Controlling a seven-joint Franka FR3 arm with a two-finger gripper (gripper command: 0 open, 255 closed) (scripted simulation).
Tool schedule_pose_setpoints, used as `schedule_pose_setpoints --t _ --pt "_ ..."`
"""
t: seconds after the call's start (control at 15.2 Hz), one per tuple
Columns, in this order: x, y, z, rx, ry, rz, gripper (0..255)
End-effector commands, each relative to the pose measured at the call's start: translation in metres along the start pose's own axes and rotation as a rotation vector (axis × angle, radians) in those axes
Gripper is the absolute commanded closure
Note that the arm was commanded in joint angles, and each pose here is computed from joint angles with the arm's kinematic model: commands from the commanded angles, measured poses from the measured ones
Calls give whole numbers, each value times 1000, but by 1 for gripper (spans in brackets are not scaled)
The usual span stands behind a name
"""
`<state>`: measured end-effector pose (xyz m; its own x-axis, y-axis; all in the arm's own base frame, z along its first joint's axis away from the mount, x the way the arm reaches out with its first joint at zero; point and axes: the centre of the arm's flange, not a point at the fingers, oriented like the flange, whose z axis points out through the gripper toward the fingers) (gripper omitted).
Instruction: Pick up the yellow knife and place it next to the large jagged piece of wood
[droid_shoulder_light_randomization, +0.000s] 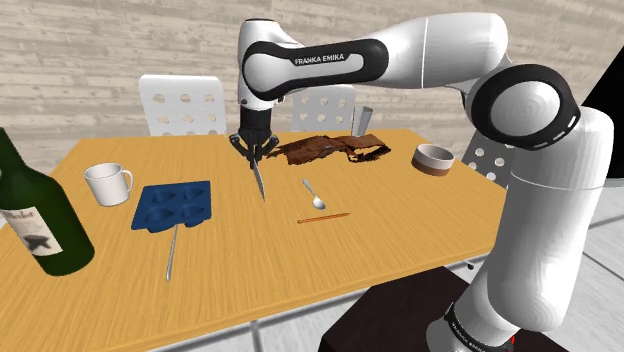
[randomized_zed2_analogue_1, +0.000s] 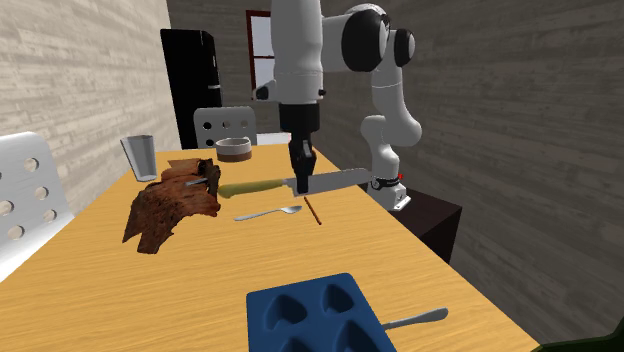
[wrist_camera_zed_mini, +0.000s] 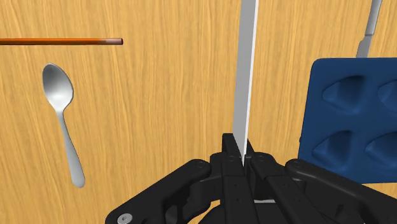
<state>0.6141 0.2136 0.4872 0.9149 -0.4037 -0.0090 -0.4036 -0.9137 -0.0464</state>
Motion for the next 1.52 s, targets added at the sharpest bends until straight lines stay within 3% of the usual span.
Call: schedule_pose_setpoints --t 0.0,0.2,1.45 --pt "0 0 -11 0 0 0 255" --pt "0 -1 -27 0 0 0 255" --pt "6 250 -39 0 0 0 255"
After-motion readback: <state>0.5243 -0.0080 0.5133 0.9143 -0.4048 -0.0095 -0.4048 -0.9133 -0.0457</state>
